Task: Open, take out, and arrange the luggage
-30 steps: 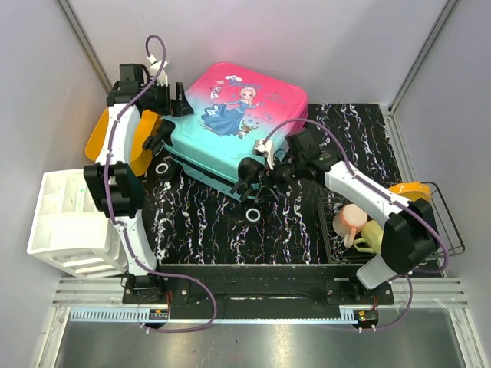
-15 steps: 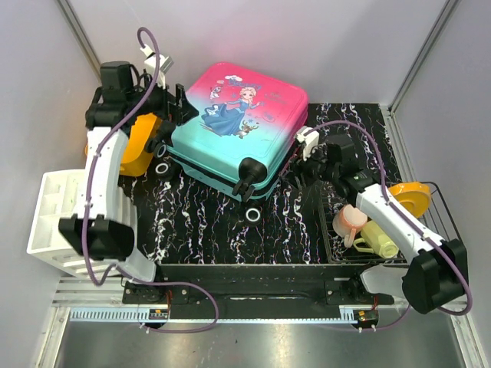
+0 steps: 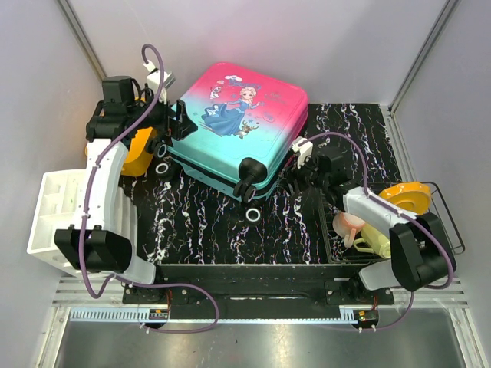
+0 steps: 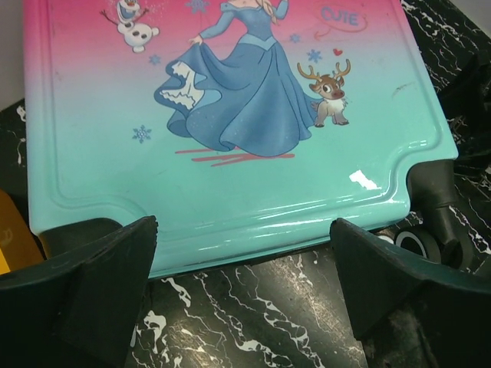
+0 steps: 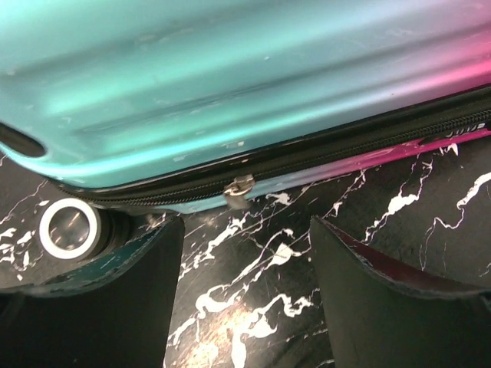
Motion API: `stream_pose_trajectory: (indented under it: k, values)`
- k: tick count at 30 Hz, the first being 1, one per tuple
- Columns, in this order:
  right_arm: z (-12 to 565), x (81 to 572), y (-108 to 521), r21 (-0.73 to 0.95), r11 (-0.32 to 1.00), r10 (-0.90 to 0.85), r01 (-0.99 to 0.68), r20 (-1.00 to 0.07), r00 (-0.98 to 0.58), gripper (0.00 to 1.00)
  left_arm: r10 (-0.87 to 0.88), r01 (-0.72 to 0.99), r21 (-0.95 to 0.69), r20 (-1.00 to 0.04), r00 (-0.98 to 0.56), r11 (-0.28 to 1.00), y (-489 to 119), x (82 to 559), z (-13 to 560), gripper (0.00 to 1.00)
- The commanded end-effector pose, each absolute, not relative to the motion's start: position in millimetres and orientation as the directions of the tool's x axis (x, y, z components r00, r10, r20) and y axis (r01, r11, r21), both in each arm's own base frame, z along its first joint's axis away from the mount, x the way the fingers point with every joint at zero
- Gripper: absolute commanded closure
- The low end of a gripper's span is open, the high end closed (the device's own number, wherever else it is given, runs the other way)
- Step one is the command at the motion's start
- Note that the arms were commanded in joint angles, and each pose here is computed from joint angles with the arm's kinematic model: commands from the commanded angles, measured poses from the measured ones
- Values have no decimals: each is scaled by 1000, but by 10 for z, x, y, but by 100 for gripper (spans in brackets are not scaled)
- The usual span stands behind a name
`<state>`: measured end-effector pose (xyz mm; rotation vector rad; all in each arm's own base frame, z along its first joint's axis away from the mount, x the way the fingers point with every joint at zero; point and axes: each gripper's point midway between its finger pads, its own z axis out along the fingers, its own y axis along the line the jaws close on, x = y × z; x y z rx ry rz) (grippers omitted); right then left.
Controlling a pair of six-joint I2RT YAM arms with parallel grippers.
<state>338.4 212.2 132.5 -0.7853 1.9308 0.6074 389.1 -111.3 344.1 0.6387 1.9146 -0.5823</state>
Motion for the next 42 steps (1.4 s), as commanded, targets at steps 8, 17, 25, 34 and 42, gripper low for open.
stream_pose_trajectory:
  k: [8,17,25,34,42]
  values:
    - [1298,3722,2295,55,711,-188,-701,-946,-264,33,141,634,-116,-930,-339,764,-1098,3898,3575,1]
    - [1258,3769,2340,10,762,-205,-648,-945,-255,60,63,608,-244,-897,-437,755,-1175,3810,3306,1]
    - [1377,3626,2147,-46,774,-238,-632,-945,-224,100,185,664,-211,-861,-473,717,-1207,3361,2875,1]
    - [1435,3491,2216,43,700,-209,-713,-942,-262,100,354,801,-127,-849,-393,585,-1484,2930,2676,2]
    - [1491,3605,2309,74,693,-178,-717,-946,-270,100,414,875,-166,-830,-374,455,-2140,2539,2418,4]
